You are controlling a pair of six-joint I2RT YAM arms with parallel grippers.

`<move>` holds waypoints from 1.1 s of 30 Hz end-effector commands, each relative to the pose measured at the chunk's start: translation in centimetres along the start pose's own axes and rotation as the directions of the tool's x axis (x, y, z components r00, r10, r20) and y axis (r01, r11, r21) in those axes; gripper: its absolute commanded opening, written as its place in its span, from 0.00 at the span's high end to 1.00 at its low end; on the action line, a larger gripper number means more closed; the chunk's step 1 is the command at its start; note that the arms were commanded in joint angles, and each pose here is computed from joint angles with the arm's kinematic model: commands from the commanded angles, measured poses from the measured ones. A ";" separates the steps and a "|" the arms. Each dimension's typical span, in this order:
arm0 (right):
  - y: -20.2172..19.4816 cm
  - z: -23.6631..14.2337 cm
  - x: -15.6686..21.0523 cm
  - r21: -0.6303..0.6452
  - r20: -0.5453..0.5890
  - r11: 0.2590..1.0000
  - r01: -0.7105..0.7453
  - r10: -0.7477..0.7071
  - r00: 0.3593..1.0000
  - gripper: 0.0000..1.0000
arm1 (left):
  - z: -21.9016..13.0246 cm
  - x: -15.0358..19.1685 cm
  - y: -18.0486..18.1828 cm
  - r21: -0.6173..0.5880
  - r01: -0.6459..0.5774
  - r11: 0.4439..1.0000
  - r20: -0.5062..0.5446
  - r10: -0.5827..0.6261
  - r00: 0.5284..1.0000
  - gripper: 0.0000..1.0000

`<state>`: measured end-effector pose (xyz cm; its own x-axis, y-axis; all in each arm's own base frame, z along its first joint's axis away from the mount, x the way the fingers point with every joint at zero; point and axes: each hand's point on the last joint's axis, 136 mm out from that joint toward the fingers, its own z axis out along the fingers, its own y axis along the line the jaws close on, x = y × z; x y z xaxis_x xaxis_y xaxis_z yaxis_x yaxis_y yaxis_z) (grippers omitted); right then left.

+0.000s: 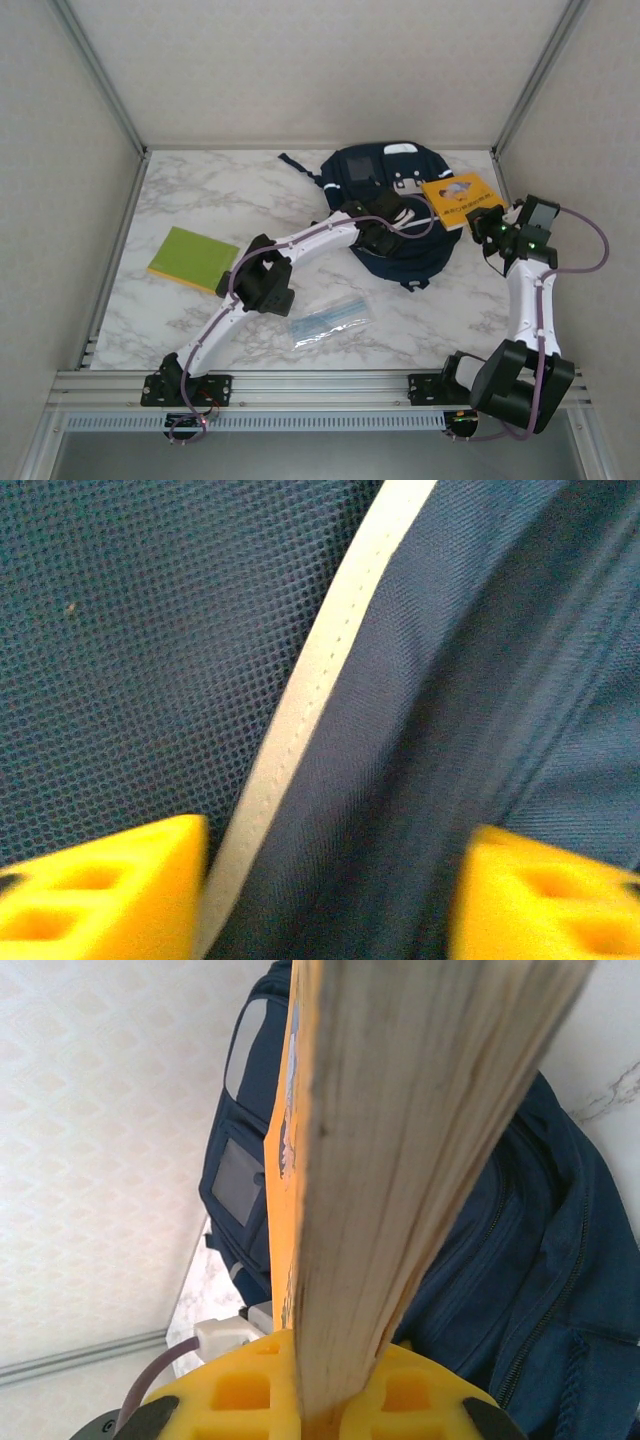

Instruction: Pack the student bag

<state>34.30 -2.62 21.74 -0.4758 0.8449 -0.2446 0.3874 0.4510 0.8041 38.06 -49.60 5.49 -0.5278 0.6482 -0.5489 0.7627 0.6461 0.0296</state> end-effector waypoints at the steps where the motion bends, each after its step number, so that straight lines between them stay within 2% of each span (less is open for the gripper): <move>1: 2.1 -1.9 -0.9 -0.061 0.066 0.996 0.065 -0.061 0.996 1.00 | 2.7 3.9 3.5 -0.114 0.037 0.993 -0.119 -0.050 0.992 0.68; 3: 1.9 -2.4 -1.0 -0.049 0.081 0.996 0.068 -0.064 0.995 1.00 | 2.6 3.8 3.4 -0.066 0.098 0.993 -0.117 -0.105 0.988 0.99; 6: 1.6 -3.3 -1.1 -0.026 0.108 0.997 0.075 -0.071 0.992 1.00 | 1.8 3.4 3.5 0.015 0.240 0.971 -0.122 -0.237 0.964 1.00; 11: 0.7 -5.1 -1.3 0.057 0.167 0.993 0.102 -0.110 0.980 1.00 | -2.3 -0.1 3.7 0.176 0.490 0.854 -0.068 -0.486 0.871 1.00; 17: 0.0 -8.0 -2.2 0.174 0.275 0.974 0.147 -0.192 0.942 1.00 | -7.2 -4.5 5.1 0.321 0.660 0.679 -0.042 -0.686 0.726 1.00; 21: 0.2 -9.4 -2.4 0.195 0.326 0.965 0.173 -0.231 0.917 1.00 | -9.4 -6.5 6.5 0.391 0.710 0.585 -0.036 -0.761 0.647 1.00; 24: 0.6 -8.7 -1.6 0.155 0.275 0.970 0.186 -0.224 0.935 1.00 | -11.8 -8.5 7.1 0.454 0.708 0.541 -0.009 -0.792 0.610 1.00; 27: 1.4 -6.9 -0.5 0.054 0.188 0.984 0.171 -0.178 0.966 1.00 | -13.9 -10.4 7.7 0.513 0.696 0.502 0.011 -0.815 0.580 1.00; 33: 4.2 -3.6 2.1 -0.205 0.036 0.973 0.108 -0.102 0.994 1.00 | -15.7 -12.1 8.6 0.564 0.673 0.479 0.027 -0.825 0.564 1.00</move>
<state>30.06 -3.15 23.50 -0.4263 0.8320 -0.3550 0.3797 0.5208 0.7646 44.35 -45.65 18.18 -0.9408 -0.1044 -0.3224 0.1877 0.6315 -0.7523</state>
